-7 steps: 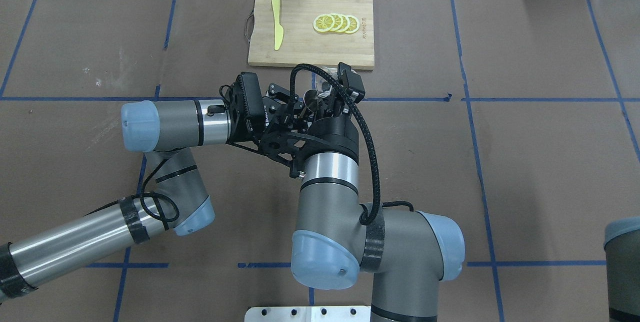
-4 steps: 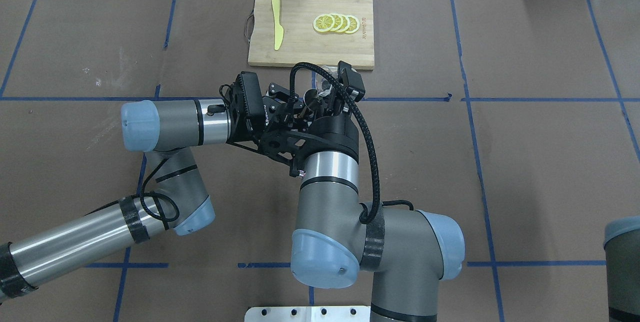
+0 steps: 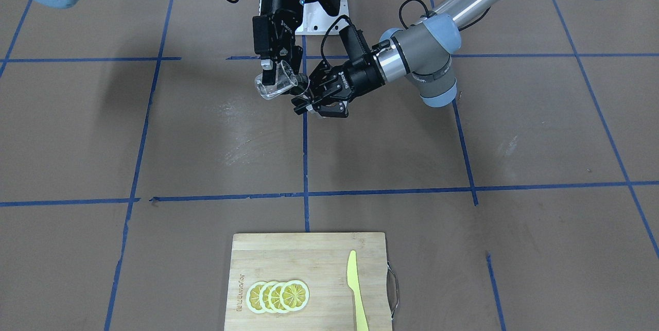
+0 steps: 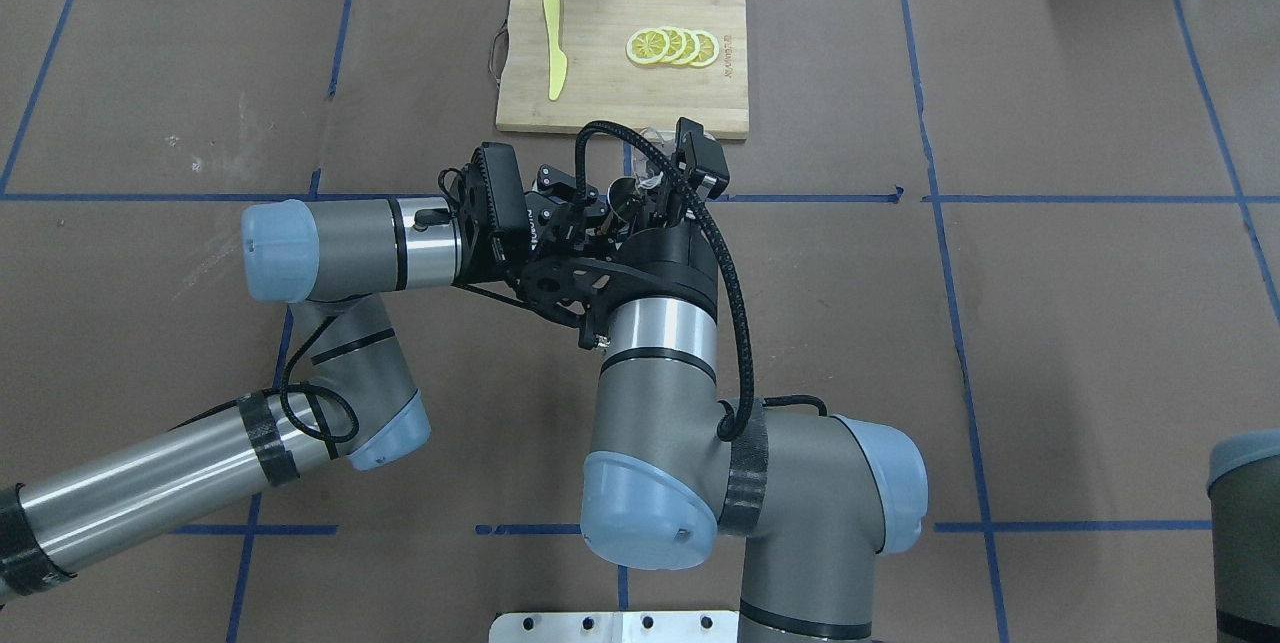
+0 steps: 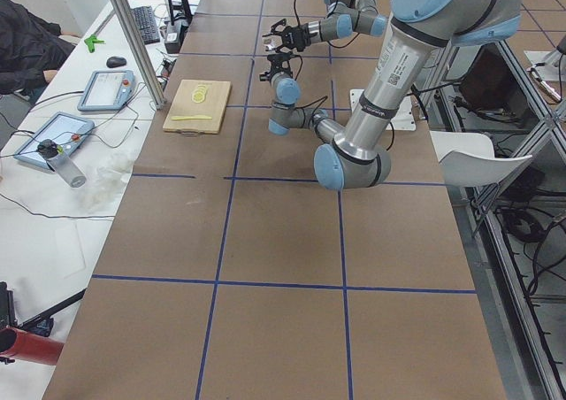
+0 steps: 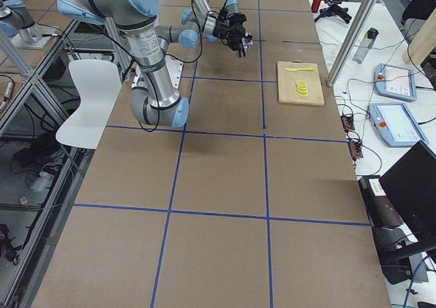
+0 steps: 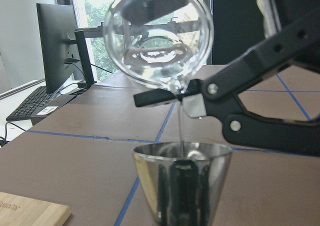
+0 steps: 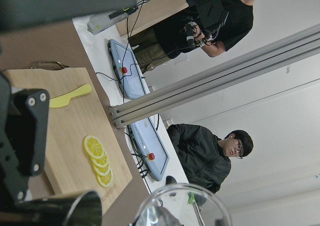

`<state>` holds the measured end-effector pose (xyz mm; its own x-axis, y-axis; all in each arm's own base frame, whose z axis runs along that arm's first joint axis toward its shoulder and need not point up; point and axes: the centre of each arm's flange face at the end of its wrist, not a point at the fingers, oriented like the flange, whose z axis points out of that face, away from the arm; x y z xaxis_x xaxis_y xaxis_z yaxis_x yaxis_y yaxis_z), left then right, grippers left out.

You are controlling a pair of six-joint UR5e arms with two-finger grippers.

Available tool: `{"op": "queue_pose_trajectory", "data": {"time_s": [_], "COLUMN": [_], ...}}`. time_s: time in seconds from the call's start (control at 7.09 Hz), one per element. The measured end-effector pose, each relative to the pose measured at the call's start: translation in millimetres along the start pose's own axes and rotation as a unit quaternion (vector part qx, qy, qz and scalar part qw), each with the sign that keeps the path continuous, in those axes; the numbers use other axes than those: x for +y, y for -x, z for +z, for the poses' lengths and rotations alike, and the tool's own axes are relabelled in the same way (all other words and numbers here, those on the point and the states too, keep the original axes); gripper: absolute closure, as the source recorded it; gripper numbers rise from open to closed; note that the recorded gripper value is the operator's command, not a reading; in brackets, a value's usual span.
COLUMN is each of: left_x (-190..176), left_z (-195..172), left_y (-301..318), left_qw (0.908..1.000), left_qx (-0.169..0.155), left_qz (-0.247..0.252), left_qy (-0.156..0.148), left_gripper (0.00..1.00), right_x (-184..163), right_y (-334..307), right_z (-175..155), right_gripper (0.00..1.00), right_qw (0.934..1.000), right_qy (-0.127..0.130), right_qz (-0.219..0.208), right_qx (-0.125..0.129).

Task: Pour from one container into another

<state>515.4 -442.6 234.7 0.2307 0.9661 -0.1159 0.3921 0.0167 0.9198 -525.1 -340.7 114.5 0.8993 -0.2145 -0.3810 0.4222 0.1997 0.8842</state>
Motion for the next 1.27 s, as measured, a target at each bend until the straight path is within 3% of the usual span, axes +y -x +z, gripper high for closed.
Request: {"op": "queue_pose_trajectory", "data": {"time_s": [1.27], "left_x": [0.0], "left_z": [-0.3], "left_y": [0.0], "left_qw": [1.0], "left_qx": [0.0], "left_qz": [0.0], "left_qy": [0.0], "left_gripper": [1.0], "right_x": [-5.1], "right_y": [-3.3], "right_z": [-0.7], "right_gripper": [1.0], "right_qw": [1.0], "right_qy": [-0.003], "right_qz": [0.003], "right_qx": [0.002]}}
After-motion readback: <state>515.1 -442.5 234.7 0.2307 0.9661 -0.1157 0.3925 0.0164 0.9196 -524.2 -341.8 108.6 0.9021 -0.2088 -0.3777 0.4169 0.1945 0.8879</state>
